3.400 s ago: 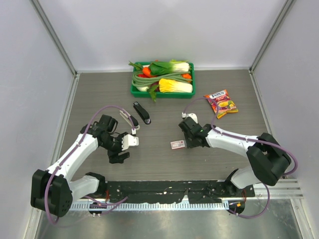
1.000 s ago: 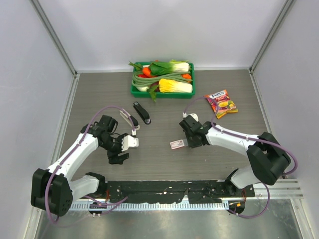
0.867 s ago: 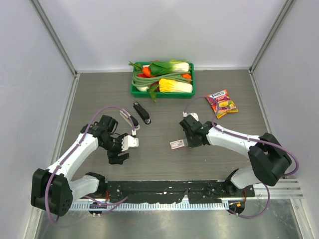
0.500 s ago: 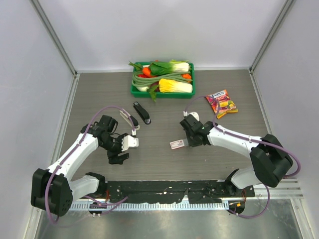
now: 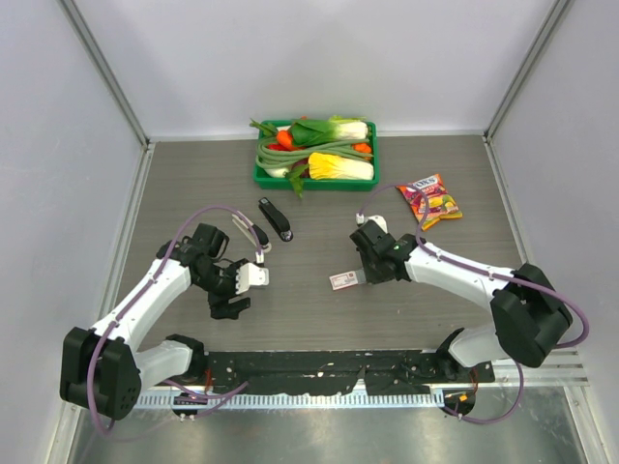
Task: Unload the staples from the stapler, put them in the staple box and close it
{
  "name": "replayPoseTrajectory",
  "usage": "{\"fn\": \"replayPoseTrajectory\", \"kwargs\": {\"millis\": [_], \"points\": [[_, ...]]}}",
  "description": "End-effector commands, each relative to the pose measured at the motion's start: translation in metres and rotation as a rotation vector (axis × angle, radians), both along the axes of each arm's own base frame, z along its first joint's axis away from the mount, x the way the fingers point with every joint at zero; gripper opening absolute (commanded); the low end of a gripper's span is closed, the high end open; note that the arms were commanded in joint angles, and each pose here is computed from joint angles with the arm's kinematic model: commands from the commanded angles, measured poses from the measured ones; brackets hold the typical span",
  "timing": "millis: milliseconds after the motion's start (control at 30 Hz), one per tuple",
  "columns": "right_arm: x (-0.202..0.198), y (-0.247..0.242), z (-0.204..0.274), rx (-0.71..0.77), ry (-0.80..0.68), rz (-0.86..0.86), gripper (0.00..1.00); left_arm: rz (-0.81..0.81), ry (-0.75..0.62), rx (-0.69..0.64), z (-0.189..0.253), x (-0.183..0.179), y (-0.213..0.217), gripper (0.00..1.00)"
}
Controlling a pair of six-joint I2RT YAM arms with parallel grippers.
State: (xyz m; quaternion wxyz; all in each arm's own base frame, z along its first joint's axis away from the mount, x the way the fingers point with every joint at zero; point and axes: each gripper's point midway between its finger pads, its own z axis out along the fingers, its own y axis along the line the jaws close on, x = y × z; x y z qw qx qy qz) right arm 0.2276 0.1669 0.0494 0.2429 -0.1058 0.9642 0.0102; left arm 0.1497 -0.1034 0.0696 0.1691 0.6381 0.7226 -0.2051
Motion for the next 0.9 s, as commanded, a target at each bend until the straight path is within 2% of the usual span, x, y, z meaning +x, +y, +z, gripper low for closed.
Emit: {"fn": "replayPoseTrajectory", "kwargs": {"millis": [0,867], "points": [[-0.003,0.000,0.001,0.006,0.018,-0.004,0.01,-0.022,0.002,-0.018,0.002,-0.003,-0.003,0.72],[0.003,0.002,-0.011,-0.034,0.039,0.007,0.01,-0.024,-0.002,-0.018,0.006,0.001,-0.003,0.72]]}}
